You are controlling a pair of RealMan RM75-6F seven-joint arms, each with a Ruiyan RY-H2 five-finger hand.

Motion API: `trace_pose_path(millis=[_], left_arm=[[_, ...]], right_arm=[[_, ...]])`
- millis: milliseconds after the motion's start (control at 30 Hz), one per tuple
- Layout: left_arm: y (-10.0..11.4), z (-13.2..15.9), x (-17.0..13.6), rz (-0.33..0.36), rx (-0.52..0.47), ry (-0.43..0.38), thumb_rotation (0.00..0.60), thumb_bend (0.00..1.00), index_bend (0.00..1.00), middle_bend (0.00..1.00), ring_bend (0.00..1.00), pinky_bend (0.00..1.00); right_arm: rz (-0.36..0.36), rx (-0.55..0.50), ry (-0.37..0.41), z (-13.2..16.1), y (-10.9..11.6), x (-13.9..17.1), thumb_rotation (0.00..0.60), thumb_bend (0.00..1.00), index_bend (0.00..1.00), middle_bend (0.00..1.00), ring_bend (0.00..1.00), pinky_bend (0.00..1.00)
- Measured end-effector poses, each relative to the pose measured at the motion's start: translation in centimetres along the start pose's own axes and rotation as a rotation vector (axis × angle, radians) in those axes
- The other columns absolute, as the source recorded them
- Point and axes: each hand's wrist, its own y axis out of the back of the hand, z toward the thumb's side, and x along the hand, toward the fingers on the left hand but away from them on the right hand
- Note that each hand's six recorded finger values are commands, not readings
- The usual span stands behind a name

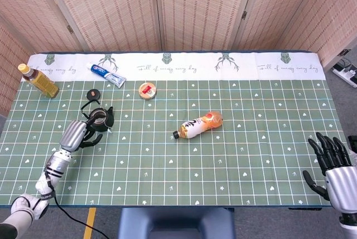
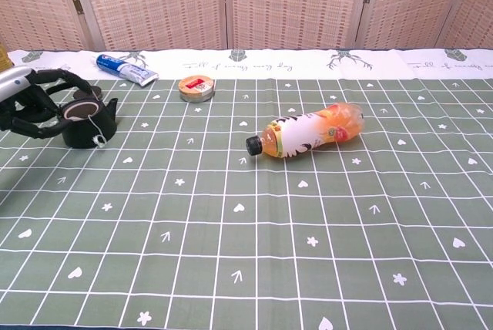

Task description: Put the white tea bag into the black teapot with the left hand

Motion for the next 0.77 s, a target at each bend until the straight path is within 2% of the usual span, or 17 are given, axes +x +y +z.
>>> trace_pose_path(millis=[100, 233, 267, 300, 367, 400, 433, 467, 533, 567, 633, 767], left_arm=[[0.5, 0.0, -0.8, 0.007, 0.011, -0.008, 0.600, 0.19, 0.00, 1.00, 1.00, 1.00], [1.5, 0.1, -2.1, 0.013, 0.041, -0.022, 0.600, 0.18, 0.00, 1.00, 1.00, 1.00], [1.8, 0.1, -2.5, 0.009, 0.052, -0.022, 0.600, 0.18, 0.00, 0.98, 0.96, 1.00], [2.1, 0.1, -3.1, 0.001, 0.070, -0.018, 0.600, 0.18, 0.00, 0.92, 0.88, 0.96], [2.6, 0.2, -4.1, -0.011, 0.097, -0.008, 0.600, 0.18, 0.00, 0.72, 0.65, 0.79], [2.9, 0.4, -4.9, -0.018, 0.111, 0.003, 0.600, 0.19, 0.00, 0.56, 0.49, 0.65], [3.2, 0.7, -5.6, -0.023, 0.121, 0.013, 0.600, 0.19, 0.00, 0.46, 0.38, 0.55], [3.5, 1.0, -6.3, -0.024, 0.132, 0.027, 0.600, 0.19, 0.00, 0.31, 0.24, 0.40], [4.1, 2.0, -8.1, -0.008, 0.163, 0.070, 0.600, 0.19, 0.01, 0.13, 0.08, 0.21], [4.4, 2.6, -8.9, 0.006, 0.181, 0.093, 0.600, 0.19, 0.01, 0.07, 0.03, 0.13], [5.4, 3.7, -10.9, 0.058, 0.245, 0.162, 0.600, 0.19, 0.00, 0.01, 0.00, 0.04], [8.5, 4.2, -15.3, 0.209, 0.454, 0.352, 0.600, 0.19, 0.00, 0.00, 0.00, 0.00]], right_arm=[[0.001, 0.002, 0.000, 0.1, -0.1, 0.0, 0.600, 0.36, 0.00, 0.00, 0.02, 0.00], [0.002, 0.003, 0.001, 0.1, -0.1, 0.0, 0.600, 0.37, 0.00, 0.00, 0.02, 0.00], [0.002, 0.002, 0.000, 0.1, -0.1, 0.0, 0.600, 0.37, 0.00, 0.00, 0.02, 0.00], [0.002, 0.002, -0.001, 0.1, -0.1, 0.0, 0.600, 0.37, 0.00, 0.00, 0.02, 0.00], [0.003, 0.002, -0.001, 0.0, -0.1, 0.0, 0.600, 0.37, 0.00, 0.00, 0.02, 0.00], [0.005, 0.002, 0.000, 0.1, -0.1, -0.1, 0.600, 0.37, 0.00, 0.00, 0.02, 0.00], [0.009, 0.001, 0.002, 0.1, -0.1, -0.1, 0.600, 0.37, 0.00, 0.00, 0.02, 0.00], [0.015, 0.001, 0.004, 0.1, -0.3, -0.1, 0.600, 0.37, 0.00, 0.00, 0.02, 0.00], [0.027, 0.000, 0.006, 0.1, -0.4, -0.3, 0.600, 0.37, 0.00, 0.00, 0.02, 0.00], [0.035, 0.000, 0.006, 0.1, -0.6, -0.5, 0.600, 0.37, 0.00, 0.00, 0.02, 0.00], [0.046, 0.001, 0.006, 0.1, -0.8, -0.7, 0.600, 0.37, 0.00, 0.00, 0.02, 0.00], [0.081, 0.007, 0.012, 0.2, -1.6, -1.6, 0.600, 0.37, 0.00, 0.00, 0.02, 0.00]])
